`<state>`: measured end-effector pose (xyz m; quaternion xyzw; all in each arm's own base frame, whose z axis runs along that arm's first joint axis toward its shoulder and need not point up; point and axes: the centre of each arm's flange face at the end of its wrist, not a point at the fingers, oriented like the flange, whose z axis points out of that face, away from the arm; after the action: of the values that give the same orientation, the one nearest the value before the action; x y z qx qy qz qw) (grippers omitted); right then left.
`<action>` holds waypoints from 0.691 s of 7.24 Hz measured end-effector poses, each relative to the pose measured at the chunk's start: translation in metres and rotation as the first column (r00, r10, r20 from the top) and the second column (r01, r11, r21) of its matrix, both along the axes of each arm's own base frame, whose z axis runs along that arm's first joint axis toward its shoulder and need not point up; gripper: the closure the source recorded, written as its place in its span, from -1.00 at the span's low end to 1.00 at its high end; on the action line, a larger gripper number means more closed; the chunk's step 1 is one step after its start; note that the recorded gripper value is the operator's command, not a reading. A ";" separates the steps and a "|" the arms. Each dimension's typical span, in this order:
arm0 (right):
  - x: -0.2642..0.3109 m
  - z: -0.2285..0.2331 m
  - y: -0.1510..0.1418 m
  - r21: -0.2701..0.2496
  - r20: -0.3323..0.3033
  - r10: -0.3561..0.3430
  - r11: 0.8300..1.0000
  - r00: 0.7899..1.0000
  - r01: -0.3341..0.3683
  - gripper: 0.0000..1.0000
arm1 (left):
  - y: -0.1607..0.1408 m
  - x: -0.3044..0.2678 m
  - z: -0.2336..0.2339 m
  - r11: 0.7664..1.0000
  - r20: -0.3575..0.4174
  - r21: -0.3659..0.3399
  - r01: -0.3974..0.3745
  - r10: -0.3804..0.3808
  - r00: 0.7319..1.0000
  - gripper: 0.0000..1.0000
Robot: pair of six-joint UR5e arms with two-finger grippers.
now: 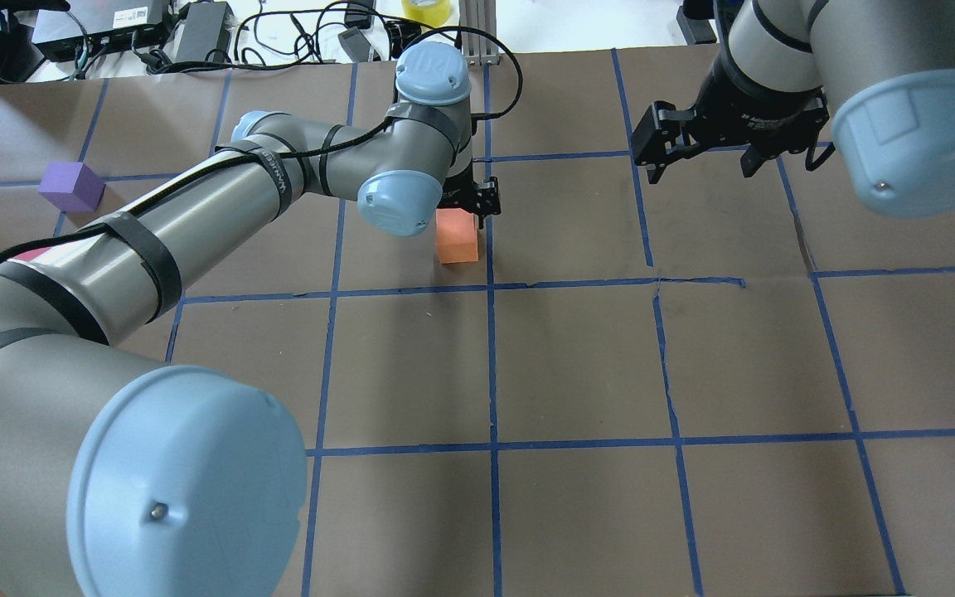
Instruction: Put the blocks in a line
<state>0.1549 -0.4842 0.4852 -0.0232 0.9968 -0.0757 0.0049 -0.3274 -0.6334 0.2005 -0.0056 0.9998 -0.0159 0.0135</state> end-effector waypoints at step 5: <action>-0.020 -0.001 0.025 0.145 -0.027 0.007 0.989 1.000 -0.003 -1.00 | 0.003 -0.002 -0.004 1.000 -0.021 0.016 0.007 -0.006 1.000 0.50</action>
<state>0.1345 -0.4595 0.4842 -0.0263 0.9996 -0.0028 -0.0070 -0.3292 -0.6305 0.1969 -0.0024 1.0000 -0.0080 0.0032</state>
